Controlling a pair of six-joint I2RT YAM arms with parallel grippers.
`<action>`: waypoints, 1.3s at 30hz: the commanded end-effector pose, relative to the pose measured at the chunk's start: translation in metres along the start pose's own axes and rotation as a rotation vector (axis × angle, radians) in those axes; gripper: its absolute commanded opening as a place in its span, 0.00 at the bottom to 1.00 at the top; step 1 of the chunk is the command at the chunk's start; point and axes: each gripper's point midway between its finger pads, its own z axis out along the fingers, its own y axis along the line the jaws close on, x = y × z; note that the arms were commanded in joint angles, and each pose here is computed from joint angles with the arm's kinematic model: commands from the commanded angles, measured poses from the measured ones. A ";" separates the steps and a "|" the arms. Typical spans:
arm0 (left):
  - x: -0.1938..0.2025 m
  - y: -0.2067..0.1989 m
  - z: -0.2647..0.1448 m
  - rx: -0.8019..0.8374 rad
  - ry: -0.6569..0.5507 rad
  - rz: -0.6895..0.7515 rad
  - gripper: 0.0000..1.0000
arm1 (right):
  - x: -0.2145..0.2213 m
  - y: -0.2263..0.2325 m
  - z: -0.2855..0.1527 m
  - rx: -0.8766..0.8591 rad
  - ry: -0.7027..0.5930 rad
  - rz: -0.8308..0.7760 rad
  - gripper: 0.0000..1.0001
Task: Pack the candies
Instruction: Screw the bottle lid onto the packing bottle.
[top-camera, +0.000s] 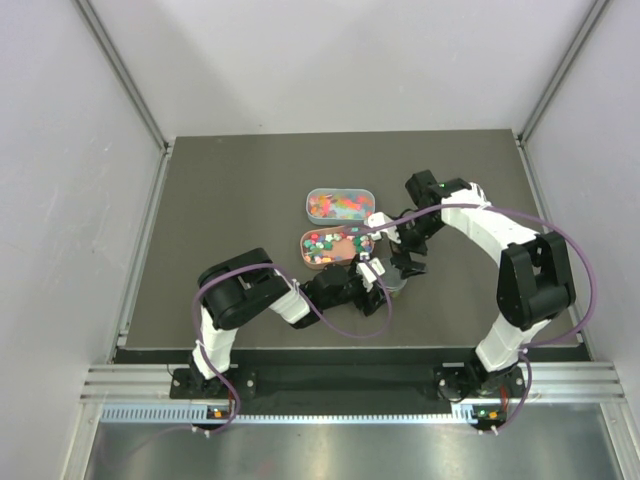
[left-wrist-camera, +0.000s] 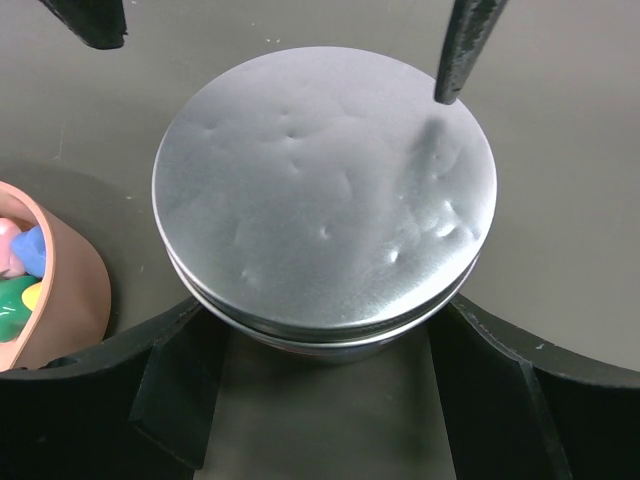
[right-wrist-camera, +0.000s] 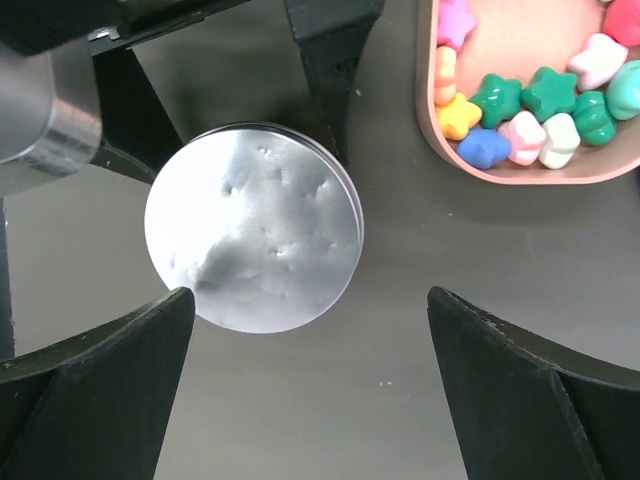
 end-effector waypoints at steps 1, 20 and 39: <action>0.116 0.000 -0.040 -0.028 0.403 -0.081 0.72 | -0.007 0.012 -0.002 -0.026 -0.016 -0.024 1.00; 0.118 0.000 -0.042 -0.031 0.411 -0.073 0.72 | -0.057 0.049 -0.011 -0.072 -0.304 -0.080 1.00; 0.120 -0.002 -0.041 -0.029 0.416 -0.065 0.72 | -0.046 0.068 -0.008 -0.136 -0.273 -0.074 1.00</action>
